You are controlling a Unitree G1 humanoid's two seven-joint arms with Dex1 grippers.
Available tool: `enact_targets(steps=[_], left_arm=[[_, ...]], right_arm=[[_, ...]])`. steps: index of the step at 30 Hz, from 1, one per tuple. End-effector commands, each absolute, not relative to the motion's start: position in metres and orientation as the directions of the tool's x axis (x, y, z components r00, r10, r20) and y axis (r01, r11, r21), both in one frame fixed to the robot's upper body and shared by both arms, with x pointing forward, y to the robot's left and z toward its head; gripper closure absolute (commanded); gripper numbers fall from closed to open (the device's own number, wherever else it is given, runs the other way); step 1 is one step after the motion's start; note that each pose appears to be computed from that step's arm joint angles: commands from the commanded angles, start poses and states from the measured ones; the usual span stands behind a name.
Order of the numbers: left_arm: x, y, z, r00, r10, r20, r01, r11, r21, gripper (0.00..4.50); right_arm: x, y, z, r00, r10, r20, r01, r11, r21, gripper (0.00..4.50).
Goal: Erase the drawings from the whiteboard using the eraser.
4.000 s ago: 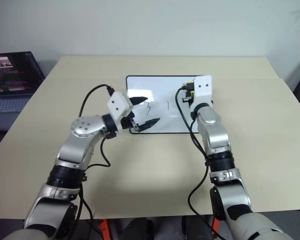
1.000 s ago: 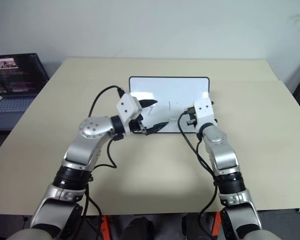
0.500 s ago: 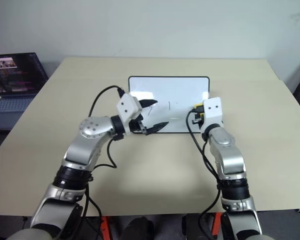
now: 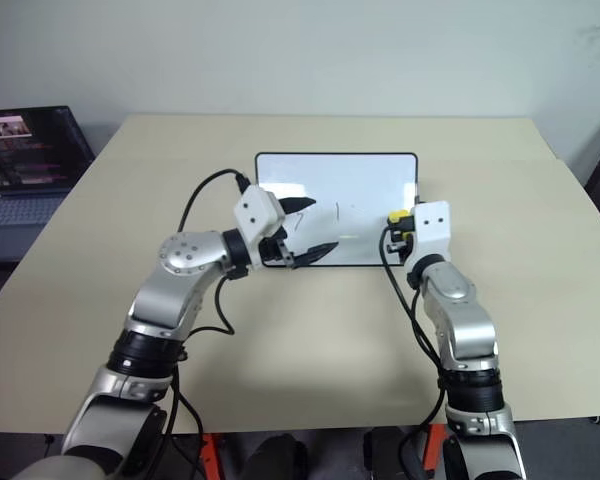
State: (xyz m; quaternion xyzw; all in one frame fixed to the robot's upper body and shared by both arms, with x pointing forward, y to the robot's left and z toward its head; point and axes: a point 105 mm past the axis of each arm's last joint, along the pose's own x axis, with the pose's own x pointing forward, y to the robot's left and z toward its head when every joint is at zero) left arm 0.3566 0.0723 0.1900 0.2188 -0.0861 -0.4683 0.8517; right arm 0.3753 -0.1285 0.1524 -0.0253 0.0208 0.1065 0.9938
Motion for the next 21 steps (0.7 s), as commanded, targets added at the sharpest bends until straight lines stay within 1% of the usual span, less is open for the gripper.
enact_targets(steps=[1, 9, 13, 21], left_arm=[[0.353, 0.066, 0.204, 0.528, -0.849, -0.018, 0.744, 0.452, 0.491, 0.00], [0.350, 0.076, 0.200, 0.547, -0.837, -0.033, 0.737, 0.462, 0.493, 0.00], [0.349, 0.092, 0.191, 0.586, -0.808, -0.060, 0.721, 0.486, 0.493, 0.00], [0.349, 0.110, 0.180, 0.637, -0.762, -0.116, 0.692, 0.500, 0.520, 0.00]], right_arm=[[0.378, -0.130, 0.171, 0.977, 0.211, 0.019, -0.210, 0.976, -0.054, 3.30], [0.377, -0.128, 0.172, 0.976, 0.217, 0.020, -0.215, 0.974, -0.065, 3.30], [0.378, -0.127, 0.173, 0.976, 0.217, 0.022, -0.215, 0.974, -0.067, 3.30], [0.378, -0.126, 0.173, 0.974, 0.223, 0.025, -0.221, 0.973, -0.072, 3.30]])
